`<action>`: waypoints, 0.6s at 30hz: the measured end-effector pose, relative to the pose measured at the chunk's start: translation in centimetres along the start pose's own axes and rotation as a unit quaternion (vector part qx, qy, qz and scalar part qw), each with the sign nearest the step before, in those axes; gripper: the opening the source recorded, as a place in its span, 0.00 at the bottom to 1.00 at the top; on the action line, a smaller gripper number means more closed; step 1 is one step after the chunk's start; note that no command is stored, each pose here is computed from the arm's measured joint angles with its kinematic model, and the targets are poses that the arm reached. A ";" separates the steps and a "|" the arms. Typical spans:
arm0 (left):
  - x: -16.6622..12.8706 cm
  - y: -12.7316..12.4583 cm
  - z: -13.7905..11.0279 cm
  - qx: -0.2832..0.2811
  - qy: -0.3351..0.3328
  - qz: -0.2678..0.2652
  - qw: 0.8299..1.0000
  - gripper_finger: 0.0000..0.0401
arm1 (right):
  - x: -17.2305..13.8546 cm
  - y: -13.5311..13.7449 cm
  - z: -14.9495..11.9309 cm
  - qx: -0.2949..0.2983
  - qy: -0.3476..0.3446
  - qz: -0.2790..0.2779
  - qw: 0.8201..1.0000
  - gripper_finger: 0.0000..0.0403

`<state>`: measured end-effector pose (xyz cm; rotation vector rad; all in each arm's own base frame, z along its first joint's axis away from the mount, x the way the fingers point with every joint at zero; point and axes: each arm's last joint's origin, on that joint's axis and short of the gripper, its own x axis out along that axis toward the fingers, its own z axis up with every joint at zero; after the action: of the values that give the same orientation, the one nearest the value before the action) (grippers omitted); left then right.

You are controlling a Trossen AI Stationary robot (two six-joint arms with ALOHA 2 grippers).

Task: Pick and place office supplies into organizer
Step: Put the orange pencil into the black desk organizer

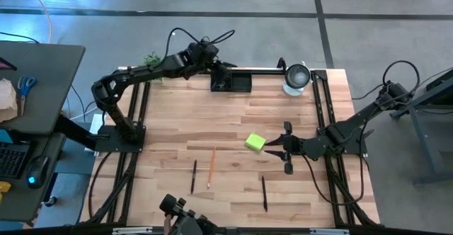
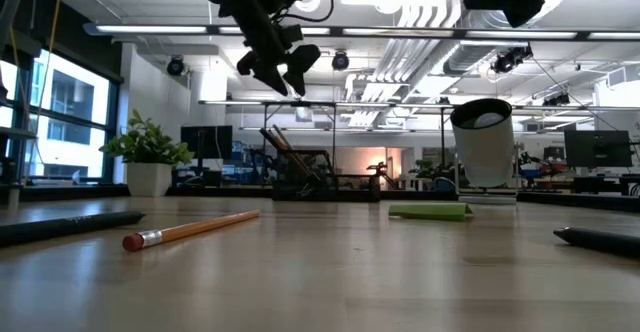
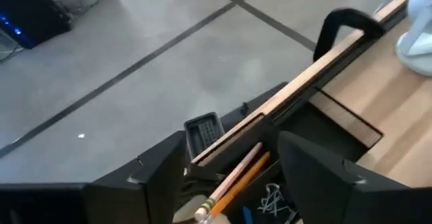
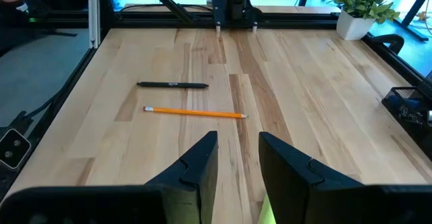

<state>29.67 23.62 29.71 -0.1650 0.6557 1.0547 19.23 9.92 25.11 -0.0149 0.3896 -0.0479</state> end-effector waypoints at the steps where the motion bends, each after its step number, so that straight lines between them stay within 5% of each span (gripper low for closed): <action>1: 0.0 0.0 -0.1 0.001 0.004 0.000 1.000 0.56 | 0.0 0.0 0.0 -0.001 0.001 0.000 1.000 0.26; 7: 0.0 -0.4 -1.2 0.020 0.065 -0.079 0.994 0.52 | 0.9 0.4 -0.7 -0.009 0.021 -0.005 1.000 0.26; 18: 0.5 -0.1 -1.6 0.039 0.072 0.006 0.997 0.31 | 3.0 1.3 -2.3 -0.021 0.060 -0.018 0.998 0.26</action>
<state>29.22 23.28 28.10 -0.1696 0.8279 1.0330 21.20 11.03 21.81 -0.0616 0.5100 -0.0763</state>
